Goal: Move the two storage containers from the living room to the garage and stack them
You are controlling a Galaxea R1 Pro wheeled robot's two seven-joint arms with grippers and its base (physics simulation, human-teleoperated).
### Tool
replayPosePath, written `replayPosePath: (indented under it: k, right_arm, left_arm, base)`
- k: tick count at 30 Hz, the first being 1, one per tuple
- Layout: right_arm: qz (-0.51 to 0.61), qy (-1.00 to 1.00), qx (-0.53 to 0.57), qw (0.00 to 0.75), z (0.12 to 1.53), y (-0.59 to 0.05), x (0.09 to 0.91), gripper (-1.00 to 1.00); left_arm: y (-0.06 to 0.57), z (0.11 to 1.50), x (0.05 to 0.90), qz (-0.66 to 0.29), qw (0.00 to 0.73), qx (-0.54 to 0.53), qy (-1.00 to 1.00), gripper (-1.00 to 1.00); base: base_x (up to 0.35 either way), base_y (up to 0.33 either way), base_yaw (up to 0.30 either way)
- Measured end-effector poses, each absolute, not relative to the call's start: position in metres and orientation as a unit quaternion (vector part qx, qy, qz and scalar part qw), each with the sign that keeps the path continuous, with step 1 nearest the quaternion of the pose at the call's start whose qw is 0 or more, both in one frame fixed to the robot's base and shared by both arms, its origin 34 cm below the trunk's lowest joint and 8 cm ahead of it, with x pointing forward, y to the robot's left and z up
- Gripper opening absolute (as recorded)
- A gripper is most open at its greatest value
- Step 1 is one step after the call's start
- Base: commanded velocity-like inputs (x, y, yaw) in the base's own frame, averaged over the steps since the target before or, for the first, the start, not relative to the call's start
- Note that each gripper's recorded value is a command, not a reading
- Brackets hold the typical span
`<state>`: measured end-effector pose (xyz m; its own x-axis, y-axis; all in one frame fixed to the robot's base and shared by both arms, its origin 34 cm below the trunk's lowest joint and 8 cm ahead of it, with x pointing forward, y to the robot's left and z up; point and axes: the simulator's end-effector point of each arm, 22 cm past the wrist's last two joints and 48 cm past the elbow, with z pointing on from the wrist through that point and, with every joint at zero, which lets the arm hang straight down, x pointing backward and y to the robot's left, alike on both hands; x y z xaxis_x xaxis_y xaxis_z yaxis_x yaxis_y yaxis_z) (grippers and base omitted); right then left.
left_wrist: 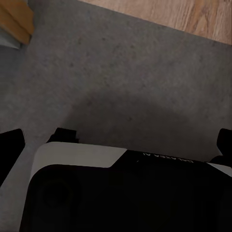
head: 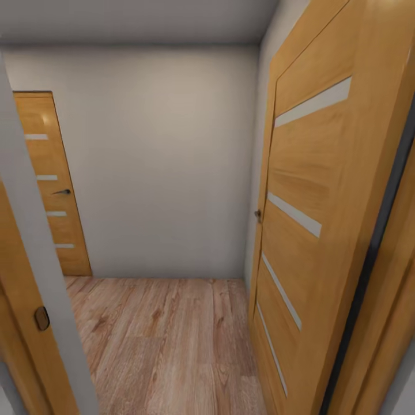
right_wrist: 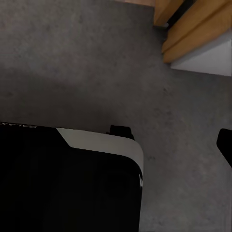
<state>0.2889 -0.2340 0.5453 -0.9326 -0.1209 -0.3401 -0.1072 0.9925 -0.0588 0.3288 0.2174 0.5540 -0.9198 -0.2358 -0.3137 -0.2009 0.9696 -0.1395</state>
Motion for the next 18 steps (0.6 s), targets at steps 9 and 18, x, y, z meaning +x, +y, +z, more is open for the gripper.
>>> replayPosePath:
  k: [9,18]
  right_arm:
    - [-0.017,0.983,-0.060,0.173,0.5450,-0.2327,0.2883,1.00]
    - [-0.017,0.982,-0.069,0.172,0.5449,-0.2332,0.2881,1.00]
  left_arm:
    - [0.2175,0.5540,0.3289,-0.052,0.166,-0.112,0.978,1.00]
    - [0.2166,0.5540,0.3288,-0.053,0.166,-0.111,0.978,1.00]
  base:
    - [0.000,0.000,0.082]
    - [0.000,0.000,0.002]
